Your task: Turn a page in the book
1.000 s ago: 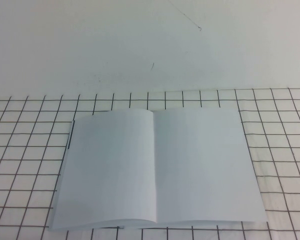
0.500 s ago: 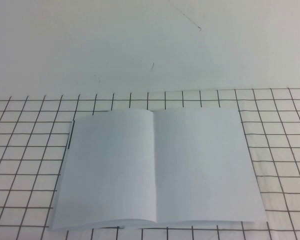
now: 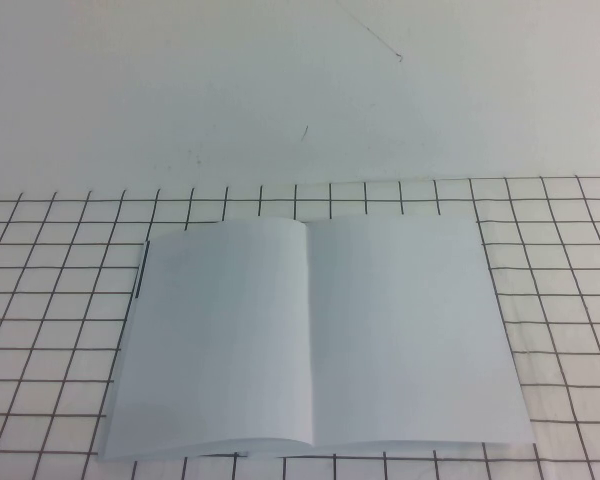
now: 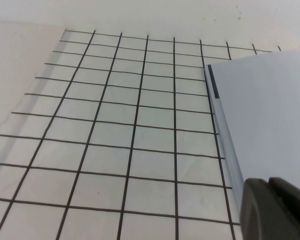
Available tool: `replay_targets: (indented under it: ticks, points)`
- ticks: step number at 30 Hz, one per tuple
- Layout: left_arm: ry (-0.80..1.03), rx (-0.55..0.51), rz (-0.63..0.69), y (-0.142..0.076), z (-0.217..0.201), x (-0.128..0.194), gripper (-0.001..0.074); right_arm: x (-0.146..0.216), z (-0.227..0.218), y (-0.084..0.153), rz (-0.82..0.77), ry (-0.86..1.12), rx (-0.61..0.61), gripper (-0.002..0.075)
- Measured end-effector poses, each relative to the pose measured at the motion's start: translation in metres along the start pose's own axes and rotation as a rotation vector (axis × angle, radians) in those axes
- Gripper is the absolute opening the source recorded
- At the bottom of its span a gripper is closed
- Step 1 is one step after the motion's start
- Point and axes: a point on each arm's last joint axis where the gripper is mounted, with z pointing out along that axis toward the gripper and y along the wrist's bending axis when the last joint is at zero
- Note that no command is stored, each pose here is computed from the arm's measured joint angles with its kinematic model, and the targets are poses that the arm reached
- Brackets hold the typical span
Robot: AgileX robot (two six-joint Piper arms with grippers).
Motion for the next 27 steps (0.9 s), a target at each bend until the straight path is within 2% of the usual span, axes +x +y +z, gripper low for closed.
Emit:
replay_targets:
  ticks: [9,15,27]
  points:
    - [0.000,0.001,-0.002,0.000,0.000,0.000,-0.0002,0.060,0.025,0.011,0.014,-0.009,0.041,0.0001]
    - [0.000,0.001,-0.002,0.000,0.000,0.000,-0.0002,0.063,0.026,0.009,0.030,0.009,0.076,0.0001]
    - [0.000,0.001,-0.002,0.000,0.000,0.000,-0.0002,0.062,0.026,0.011,0.086,0.000,0.050,0.0001]
